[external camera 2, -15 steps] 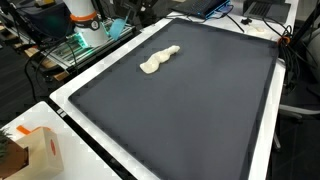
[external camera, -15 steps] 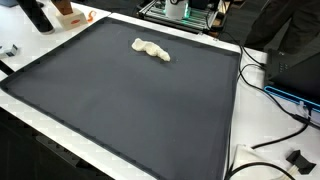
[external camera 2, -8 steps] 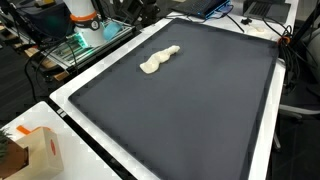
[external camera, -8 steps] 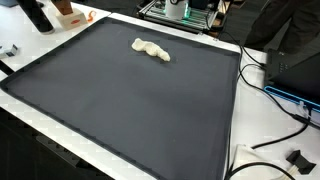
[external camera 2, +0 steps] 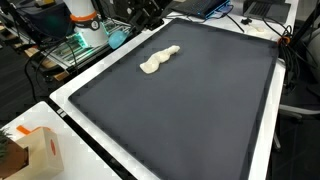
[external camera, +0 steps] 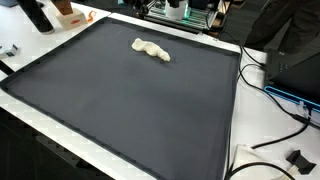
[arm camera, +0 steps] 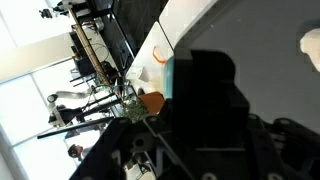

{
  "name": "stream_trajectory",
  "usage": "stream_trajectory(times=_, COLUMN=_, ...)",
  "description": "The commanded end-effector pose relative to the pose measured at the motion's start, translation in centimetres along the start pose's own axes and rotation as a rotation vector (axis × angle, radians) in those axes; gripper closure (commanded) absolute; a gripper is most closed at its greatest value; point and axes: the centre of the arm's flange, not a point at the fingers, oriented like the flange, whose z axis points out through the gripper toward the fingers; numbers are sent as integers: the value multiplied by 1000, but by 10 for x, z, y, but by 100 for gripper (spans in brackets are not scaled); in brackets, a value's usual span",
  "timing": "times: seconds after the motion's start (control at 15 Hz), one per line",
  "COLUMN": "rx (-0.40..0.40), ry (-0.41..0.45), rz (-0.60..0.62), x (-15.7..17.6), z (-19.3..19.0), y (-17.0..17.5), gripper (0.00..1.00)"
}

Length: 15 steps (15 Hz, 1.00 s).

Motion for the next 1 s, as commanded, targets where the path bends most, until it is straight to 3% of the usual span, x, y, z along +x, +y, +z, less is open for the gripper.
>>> stream_trajectory(times=0.0, rx=-58, ry=40, rz=-44, x=6, z=-2, y=-19, gripper=75)
stream_trajectory(times=0.93, rx=-98, ry=104, rz=-140, x=3, z=-23, y=-77, gripper=75)
